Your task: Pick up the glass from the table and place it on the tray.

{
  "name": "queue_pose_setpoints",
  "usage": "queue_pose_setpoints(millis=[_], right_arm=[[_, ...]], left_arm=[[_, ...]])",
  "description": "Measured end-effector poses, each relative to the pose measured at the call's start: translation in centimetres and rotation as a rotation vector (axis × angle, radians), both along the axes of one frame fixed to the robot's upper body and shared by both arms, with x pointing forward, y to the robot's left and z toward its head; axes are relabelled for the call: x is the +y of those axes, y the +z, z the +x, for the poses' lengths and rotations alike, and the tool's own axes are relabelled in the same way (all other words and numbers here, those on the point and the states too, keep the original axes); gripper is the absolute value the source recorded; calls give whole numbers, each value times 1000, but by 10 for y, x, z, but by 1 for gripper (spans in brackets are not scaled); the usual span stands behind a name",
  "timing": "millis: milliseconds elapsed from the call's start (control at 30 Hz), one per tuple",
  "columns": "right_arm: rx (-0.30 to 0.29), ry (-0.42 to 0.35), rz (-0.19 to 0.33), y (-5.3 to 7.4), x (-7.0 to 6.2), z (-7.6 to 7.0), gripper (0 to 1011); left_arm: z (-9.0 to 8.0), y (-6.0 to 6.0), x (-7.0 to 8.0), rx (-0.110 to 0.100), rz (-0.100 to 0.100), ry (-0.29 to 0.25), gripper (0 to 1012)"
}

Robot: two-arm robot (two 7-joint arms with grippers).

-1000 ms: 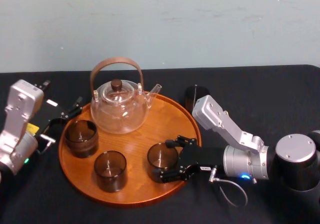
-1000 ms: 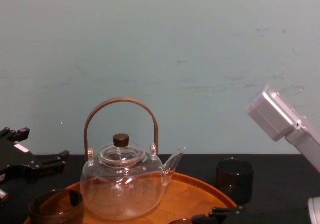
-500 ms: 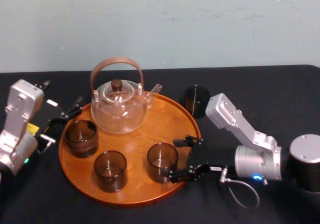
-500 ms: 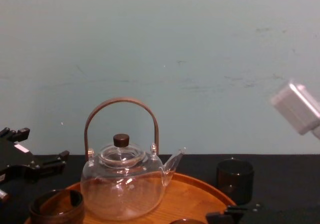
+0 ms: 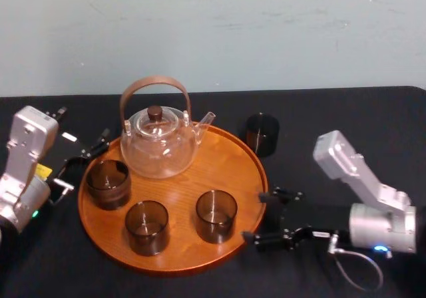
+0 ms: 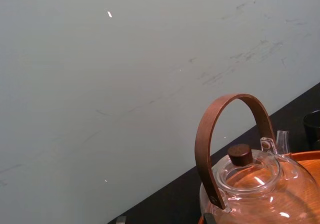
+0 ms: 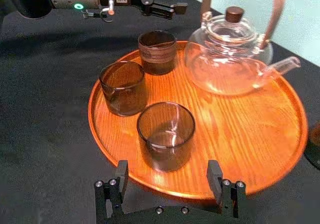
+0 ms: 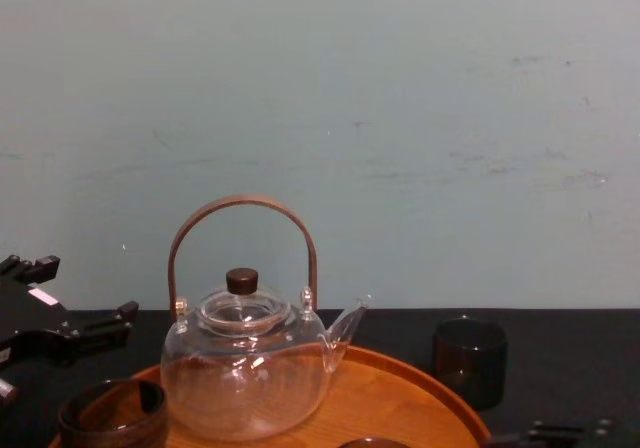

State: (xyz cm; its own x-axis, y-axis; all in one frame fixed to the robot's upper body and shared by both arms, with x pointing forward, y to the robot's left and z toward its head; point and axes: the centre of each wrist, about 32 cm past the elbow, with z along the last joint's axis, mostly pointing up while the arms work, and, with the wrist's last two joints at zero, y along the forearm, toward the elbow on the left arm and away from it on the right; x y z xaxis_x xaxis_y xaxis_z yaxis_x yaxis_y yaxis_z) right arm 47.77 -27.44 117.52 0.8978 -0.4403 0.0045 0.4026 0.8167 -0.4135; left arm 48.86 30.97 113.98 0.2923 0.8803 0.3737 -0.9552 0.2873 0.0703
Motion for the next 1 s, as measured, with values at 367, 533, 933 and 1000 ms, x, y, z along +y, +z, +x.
queue_pose_setpoints(millis=[367,533,933,1000], right_arm=[[-16,-105,22,7,-38,-15,1002],[-28,-176,23,10,-52,-17,1003],[-44,-341,10,16,-62,-3,1002],[-42,-360,9,17,-61,1,1002]], left_arm=[[0,0,0,0,0,0,1001],[0,0,0,0,0,0,1001],[0,0,0,0,0,0,1001],[0,0,0,0,0,0,1001]])
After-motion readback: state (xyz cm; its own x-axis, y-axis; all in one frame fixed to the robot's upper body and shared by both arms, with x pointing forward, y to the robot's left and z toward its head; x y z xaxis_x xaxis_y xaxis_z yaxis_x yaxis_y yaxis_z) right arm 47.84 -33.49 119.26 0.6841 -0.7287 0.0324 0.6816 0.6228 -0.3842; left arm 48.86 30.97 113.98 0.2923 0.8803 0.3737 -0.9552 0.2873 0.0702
